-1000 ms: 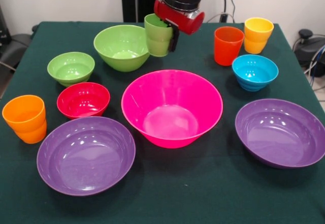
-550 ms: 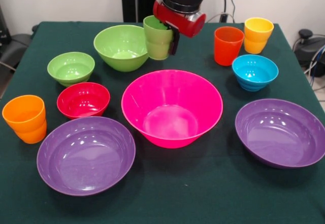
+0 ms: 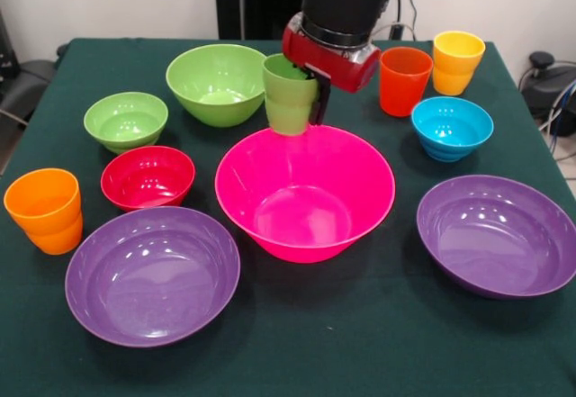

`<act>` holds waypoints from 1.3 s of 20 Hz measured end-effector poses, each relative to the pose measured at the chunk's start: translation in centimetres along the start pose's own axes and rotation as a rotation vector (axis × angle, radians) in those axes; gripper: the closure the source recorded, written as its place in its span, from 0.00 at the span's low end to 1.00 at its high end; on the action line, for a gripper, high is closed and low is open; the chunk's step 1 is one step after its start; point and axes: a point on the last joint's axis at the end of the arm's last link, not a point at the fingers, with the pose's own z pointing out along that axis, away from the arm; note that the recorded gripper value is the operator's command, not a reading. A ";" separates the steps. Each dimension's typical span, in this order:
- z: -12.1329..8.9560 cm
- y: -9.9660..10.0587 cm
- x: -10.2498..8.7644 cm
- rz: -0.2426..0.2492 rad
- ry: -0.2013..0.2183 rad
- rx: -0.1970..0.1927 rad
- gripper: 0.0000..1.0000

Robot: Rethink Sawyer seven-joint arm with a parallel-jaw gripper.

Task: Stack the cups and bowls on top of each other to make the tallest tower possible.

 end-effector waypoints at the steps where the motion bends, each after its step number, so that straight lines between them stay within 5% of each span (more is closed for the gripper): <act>1: 0.1 0.1 0.0 -0.002 0.000 0.000 1.00; 9: 2.6 0.4 0.6 -0.008 0.008 -0.005 1.00; 15: 7.2 0.7 1.3 -0.010 -0.054 -0.049 1.00; 26: 7.6 0.8 1.6 -0.031 -0.090 -0.058 1.00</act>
